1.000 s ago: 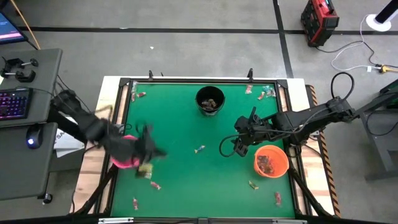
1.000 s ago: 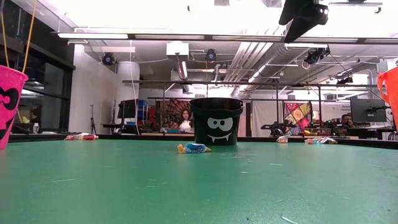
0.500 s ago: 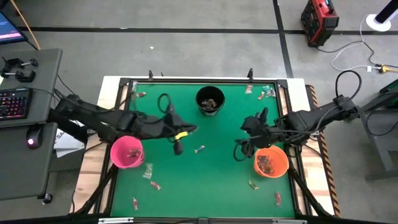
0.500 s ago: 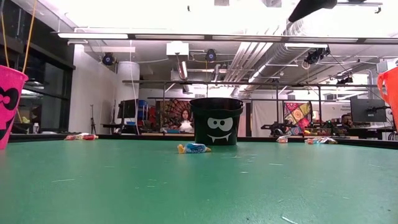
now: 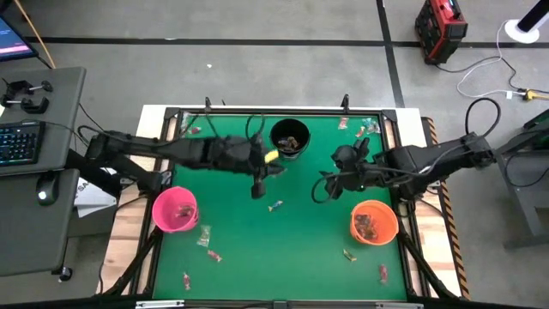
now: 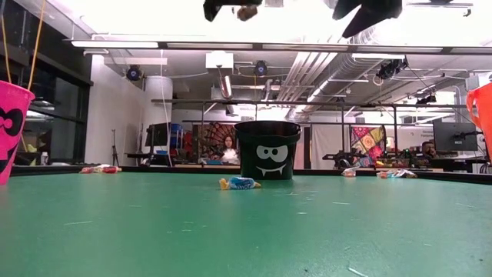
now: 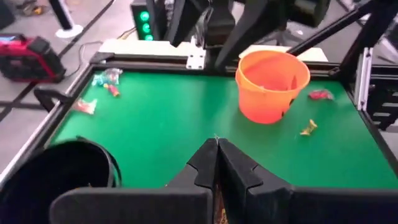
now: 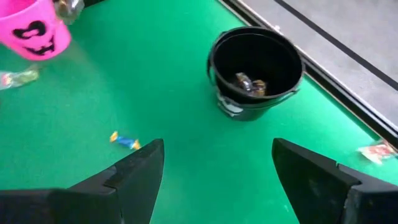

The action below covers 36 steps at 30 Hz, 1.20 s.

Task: Sort candy by brand, put in halloween buckets
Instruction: Put the transparent candy into the black bucket

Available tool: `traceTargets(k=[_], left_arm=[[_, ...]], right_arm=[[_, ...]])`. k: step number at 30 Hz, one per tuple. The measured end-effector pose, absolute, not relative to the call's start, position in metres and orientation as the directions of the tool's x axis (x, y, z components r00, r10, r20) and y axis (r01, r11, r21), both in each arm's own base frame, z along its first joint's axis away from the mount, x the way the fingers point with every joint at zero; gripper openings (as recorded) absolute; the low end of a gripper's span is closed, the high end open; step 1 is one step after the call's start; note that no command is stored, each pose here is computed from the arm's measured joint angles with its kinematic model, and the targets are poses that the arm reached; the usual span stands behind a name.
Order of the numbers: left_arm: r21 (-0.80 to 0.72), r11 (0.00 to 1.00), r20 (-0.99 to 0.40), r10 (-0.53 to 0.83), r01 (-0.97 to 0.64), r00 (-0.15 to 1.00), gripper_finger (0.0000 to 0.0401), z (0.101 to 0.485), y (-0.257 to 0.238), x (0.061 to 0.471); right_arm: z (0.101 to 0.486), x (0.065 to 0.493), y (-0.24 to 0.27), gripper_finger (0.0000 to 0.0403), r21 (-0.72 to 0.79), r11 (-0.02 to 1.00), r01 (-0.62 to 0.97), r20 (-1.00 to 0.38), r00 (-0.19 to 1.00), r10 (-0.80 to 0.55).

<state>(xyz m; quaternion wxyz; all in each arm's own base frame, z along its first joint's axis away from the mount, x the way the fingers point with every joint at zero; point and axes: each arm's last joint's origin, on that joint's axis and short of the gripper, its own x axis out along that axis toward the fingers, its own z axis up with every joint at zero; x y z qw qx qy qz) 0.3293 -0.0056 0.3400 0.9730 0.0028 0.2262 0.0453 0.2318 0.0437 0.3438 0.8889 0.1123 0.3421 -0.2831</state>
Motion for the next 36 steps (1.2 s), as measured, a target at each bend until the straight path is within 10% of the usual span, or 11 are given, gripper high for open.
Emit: traceTargets(k=[23, 36], left_arm=[[-0.062, 0.998, -0.204, -0.027, 0.015, 0.979, 0.0, 0.299, 0.169, 0.357], [-0.343, 0.93, -0.456, -0.041, -0.132, 0.889, 0.0004, 0.203, 0.184, 0.385]], right_arm=[[0.344, 0.235, -0.024, 0.0291, 0.297, 0.362, 0.884, -0.672, 0.462, -0.578], [0.344, 0.235, -0.03, 0.0291, 0.331, 0.307, 0.892, -0.668, 0.452, -0.591]])
